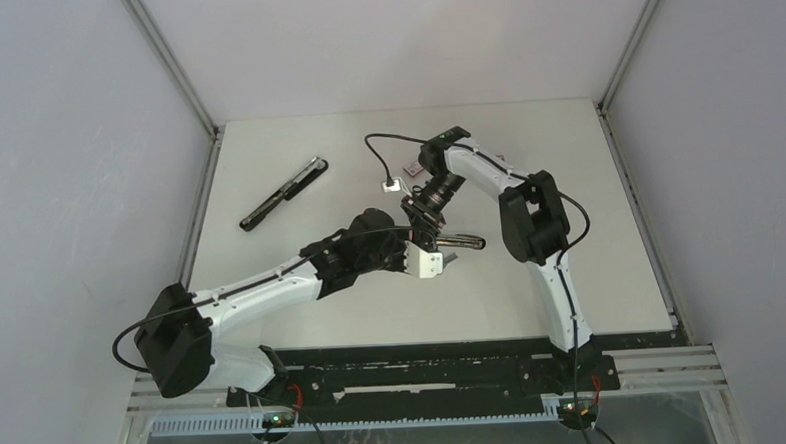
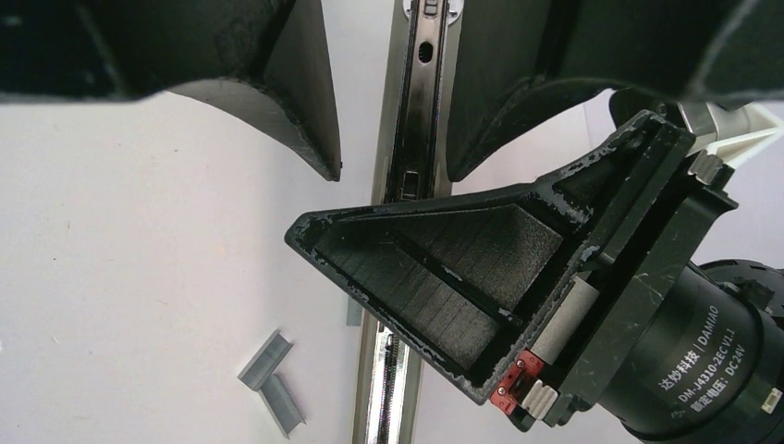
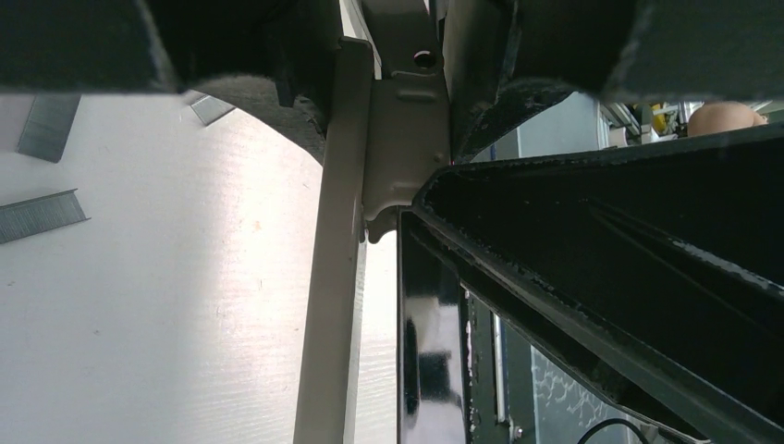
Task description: Unload the staples from the stapler
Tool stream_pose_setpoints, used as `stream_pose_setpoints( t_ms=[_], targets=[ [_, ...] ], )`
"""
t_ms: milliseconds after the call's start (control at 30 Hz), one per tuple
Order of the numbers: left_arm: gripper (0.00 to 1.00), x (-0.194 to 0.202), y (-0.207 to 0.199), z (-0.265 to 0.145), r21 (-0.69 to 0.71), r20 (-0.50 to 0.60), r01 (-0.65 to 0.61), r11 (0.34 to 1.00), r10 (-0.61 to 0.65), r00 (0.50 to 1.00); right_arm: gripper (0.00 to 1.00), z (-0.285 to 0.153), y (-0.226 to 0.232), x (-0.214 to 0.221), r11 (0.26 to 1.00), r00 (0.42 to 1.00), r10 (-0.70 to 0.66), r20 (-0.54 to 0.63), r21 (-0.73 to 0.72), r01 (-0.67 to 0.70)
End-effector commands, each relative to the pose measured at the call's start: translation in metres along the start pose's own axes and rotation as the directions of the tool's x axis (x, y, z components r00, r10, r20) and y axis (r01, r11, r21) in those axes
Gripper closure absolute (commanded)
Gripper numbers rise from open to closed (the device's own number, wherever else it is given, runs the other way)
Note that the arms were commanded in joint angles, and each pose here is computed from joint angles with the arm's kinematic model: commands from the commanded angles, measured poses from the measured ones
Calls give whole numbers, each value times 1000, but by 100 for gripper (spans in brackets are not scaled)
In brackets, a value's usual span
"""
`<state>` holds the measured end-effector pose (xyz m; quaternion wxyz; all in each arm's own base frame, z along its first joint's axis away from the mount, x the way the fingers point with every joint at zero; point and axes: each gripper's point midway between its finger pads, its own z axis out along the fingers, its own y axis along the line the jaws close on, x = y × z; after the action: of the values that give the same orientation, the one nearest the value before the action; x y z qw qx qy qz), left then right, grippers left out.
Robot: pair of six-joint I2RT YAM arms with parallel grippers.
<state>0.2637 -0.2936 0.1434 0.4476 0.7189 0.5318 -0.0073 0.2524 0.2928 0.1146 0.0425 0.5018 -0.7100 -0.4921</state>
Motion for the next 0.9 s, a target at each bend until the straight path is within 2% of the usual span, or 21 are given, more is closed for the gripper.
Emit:
stream_pose_setpoints(
  t_ms=[0,267,700,767,800,867],
  targets=[
    [50,2,-3,4,-21,0,15,1000,-15,1000,100,-7,28,-18,998,996,-61,63,-30,63],
    [57,1,-4,6,-22,1,14,1000,-14,1000,100,-3,31,-18,997,996,-64,54,-36,66],
    [99,1,-10,11,-17,-2,16,1000,-16,1000,100,-5,37,-23,996,994,-74,80,-47,78],
    [100,1,-10,12,-22,-2,19,1000,-19,1000,100,-7,36,-23,996,994,-73,86,-45,77],
    [100,0,-9,12,-28,-2,23,999,-23,1000,99,-8,35,-24,996,993,-71,90,-45,75],
    [100,2,-7,14,-46,-9,33,998,-34,999,86,-10,31,-23,997,994,-56,98,-44,60]
  ],
)
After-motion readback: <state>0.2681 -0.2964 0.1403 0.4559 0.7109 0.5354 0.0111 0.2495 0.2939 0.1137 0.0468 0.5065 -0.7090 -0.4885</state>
